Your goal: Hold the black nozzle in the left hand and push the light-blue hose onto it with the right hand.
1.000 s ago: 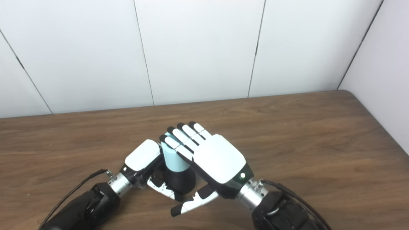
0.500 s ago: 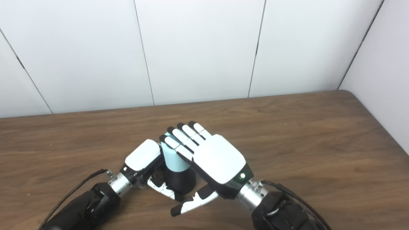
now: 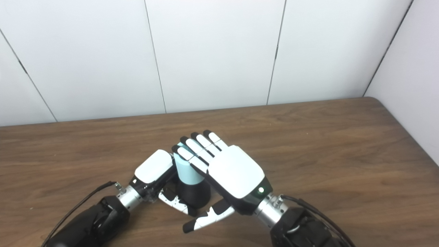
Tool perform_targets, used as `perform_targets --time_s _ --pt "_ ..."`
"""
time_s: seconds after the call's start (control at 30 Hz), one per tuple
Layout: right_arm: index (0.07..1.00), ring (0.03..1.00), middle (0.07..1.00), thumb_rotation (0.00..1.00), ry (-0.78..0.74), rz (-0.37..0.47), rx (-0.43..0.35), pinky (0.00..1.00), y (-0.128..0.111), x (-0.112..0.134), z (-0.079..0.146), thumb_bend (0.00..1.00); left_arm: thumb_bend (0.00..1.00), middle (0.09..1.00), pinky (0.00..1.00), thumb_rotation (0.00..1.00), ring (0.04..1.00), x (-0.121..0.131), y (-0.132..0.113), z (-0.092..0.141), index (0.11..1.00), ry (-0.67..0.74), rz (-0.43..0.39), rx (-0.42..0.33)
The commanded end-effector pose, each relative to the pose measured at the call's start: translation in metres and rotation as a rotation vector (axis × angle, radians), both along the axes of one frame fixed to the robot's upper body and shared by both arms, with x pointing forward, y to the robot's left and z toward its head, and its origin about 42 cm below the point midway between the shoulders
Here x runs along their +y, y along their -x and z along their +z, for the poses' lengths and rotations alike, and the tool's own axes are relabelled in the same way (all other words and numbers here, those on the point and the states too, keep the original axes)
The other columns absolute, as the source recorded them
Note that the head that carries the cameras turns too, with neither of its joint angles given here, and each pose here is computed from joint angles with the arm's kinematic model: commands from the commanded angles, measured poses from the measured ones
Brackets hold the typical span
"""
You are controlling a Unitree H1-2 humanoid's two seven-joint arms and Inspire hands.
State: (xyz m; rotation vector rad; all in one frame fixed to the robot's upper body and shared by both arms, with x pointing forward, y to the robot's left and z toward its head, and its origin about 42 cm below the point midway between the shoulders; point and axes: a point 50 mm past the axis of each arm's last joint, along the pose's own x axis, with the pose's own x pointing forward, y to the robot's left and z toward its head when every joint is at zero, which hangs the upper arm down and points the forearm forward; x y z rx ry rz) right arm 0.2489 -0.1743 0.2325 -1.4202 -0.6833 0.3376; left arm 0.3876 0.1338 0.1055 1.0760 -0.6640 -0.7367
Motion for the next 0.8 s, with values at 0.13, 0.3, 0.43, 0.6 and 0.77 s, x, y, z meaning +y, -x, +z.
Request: perform_targets --time_s 0.13,0.3,0.43,0.6,0.77 --pt "0.933 0.978 0.977 0.9 0.148 -0.002 0.214 0.99 0.0047 -0.0021 -0.0417 0.88 0.52 0.472 0.19 0.0 0.234 0.0225 0.1139 -0.1367 0.488 -0.338 -0.069 0.419" --pt "0.932 0.973 0.975 0.91 0.151 -0.006 0.211 0.98 0.0049 -0.0021 -0.0418 0.88 0.52 0.472 0.17 0.0 0.211 0.0227 0.1146 -0.1363 0.488 -0.332 -0.07 0.412" --pt "0.933 0.976 0.976 0.9 0.151 -0.009 0.216 0.99 0.0051 -0.0024 -0.0415 0.88 0.52 0.473 0.21 0.0 0.257 0.0228 0.1146 -0.1358 0.488 -0.343 -0.072 0.415" --pt "0.933 0.974 0.975 0.89 0.144 -0.005 0.217 0.99 0.0055 -0.0035 -0.0434 0.88 0.52 0.474 0.22 0.0 0.264 0.0234 0.1146 -0.1372 0.489 -0.341 -0.068 0.425" --pt "0.937 0.978 0.981 0.89 0.16 -0.007 0.217 0.99 0.0062 -0.0034 -0.0434 0.88 0.52 0.473 0.2 0.0 0.242 0.0234 0.1149 -0.1371 0.488 -0.334 -0.067 0.422"
